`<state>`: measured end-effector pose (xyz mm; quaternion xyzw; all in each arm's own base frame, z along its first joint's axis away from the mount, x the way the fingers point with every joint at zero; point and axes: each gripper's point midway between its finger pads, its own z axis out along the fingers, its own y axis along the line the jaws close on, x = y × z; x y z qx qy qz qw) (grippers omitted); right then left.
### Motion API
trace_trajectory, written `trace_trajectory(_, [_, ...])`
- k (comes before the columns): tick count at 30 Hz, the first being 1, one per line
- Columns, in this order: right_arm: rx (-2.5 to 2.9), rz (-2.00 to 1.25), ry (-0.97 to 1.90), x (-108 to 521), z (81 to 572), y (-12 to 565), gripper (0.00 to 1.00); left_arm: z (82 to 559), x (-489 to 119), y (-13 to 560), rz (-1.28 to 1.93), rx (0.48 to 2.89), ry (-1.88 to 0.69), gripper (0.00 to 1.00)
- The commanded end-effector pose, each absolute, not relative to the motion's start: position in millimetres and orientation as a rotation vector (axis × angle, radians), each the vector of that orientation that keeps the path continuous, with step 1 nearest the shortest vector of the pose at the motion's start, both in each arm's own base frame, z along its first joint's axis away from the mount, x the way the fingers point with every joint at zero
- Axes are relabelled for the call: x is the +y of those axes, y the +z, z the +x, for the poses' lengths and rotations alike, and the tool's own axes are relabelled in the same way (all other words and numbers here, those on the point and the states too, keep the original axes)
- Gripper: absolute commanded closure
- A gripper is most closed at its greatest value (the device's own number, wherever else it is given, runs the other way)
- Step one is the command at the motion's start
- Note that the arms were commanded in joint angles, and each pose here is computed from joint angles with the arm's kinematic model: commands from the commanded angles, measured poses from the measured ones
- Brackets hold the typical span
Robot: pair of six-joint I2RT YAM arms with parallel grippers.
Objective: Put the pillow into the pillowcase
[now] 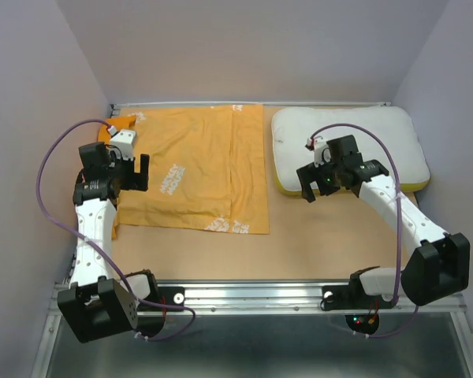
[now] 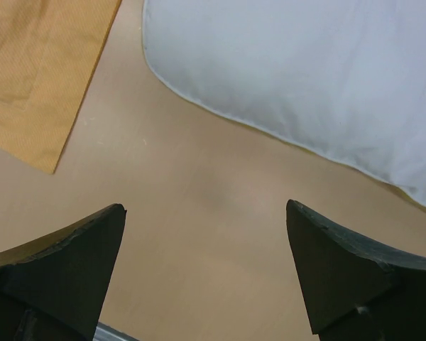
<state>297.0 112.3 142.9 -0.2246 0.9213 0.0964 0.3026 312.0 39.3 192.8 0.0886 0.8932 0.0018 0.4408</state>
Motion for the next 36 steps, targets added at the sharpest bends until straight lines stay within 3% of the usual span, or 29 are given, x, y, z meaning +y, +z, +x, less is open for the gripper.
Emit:
trace_trajectory(1, [2.347, -0.666, 0.258, 119, 314, 170, 0.00, 321, 35, 221, 0.233, 2.115, 0.002, 0.01])
trace_trajectory(14, [2.228, -1.029, -0.043, 96, 389, 171, 0.00, 335, 10, 241, 0.310, 2.095, -0.164, 0.01])
trace_trajectory(19, [2.234, -1.080, -0.015, 80, 424, 170, 0.00, 334, -2, 237, 0.358, 2.089, -0.231, 0.01])
trace_trajectory(27, [2.330, -1.099, 0.124, 55, 460, 122, 0.00, 334, -6, 219, 0.354, 2.143, -0.273, 0.01])
trace_trajectory(36, [2.517, -1.058, 0.326, 48, 456, 35, 0.00, 331, -7, 204, 0.339, 2.179, -0.294, 0.01])
